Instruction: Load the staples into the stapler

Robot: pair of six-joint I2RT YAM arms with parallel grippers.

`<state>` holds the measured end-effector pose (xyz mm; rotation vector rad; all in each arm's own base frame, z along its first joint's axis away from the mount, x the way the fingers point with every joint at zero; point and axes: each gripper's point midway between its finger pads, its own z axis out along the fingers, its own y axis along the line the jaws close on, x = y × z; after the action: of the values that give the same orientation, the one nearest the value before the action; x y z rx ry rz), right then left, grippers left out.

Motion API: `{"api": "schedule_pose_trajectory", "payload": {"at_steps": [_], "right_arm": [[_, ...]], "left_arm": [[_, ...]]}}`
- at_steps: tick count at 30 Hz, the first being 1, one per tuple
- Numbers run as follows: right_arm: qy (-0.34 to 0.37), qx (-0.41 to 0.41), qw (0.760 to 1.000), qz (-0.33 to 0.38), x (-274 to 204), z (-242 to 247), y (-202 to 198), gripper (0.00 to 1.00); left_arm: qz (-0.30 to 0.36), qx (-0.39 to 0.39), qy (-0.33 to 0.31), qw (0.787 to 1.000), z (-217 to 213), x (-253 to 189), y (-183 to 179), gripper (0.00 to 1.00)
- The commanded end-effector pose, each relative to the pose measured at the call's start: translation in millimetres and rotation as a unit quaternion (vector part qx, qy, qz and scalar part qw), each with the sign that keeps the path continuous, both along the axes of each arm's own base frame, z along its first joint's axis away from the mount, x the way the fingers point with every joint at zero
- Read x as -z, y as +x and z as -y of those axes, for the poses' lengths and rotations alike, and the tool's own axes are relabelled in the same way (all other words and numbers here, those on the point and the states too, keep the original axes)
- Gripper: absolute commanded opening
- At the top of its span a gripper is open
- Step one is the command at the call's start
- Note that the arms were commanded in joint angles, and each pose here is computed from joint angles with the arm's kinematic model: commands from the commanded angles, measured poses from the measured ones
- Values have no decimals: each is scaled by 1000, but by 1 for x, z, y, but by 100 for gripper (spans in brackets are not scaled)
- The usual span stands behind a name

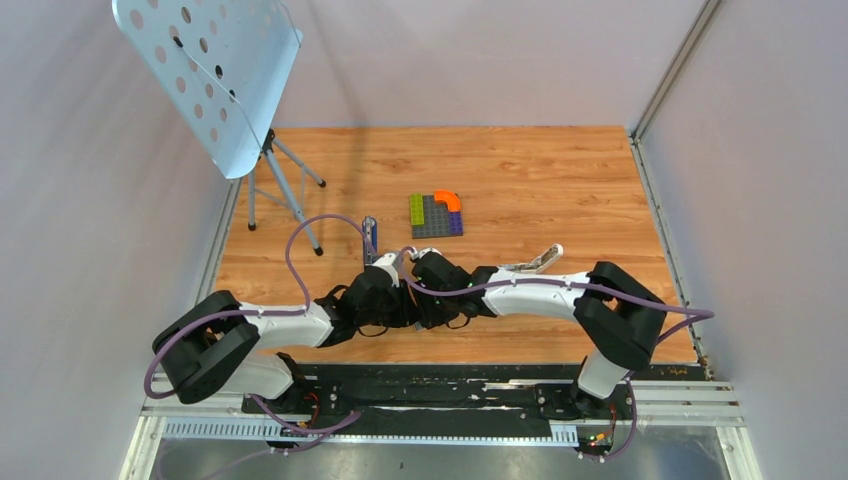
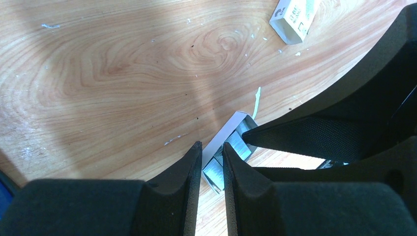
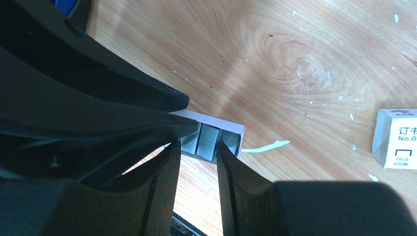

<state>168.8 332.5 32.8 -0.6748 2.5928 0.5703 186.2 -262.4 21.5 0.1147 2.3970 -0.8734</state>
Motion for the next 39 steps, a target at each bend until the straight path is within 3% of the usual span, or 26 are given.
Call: {"api": "schedule_pose_trajectory", "payload": {"at_steps": [1,12,26,39], "right_arm": [[26,6,999,17,-11,0,7,36],[89,10,996,16,-26,-5,5,36],[42,25,999,6,-6,8,5,41],[44,19,999,-13,5,1,2,41]], "left_arm": [[-33,-1,62,998,-24,33,-14,23],[-34,-3,59,998,-24,33,-14,23],[-36,-4,57,998,-24,33,-16,23],[-35,-3,55,998,-24,33,-15,23]]}}
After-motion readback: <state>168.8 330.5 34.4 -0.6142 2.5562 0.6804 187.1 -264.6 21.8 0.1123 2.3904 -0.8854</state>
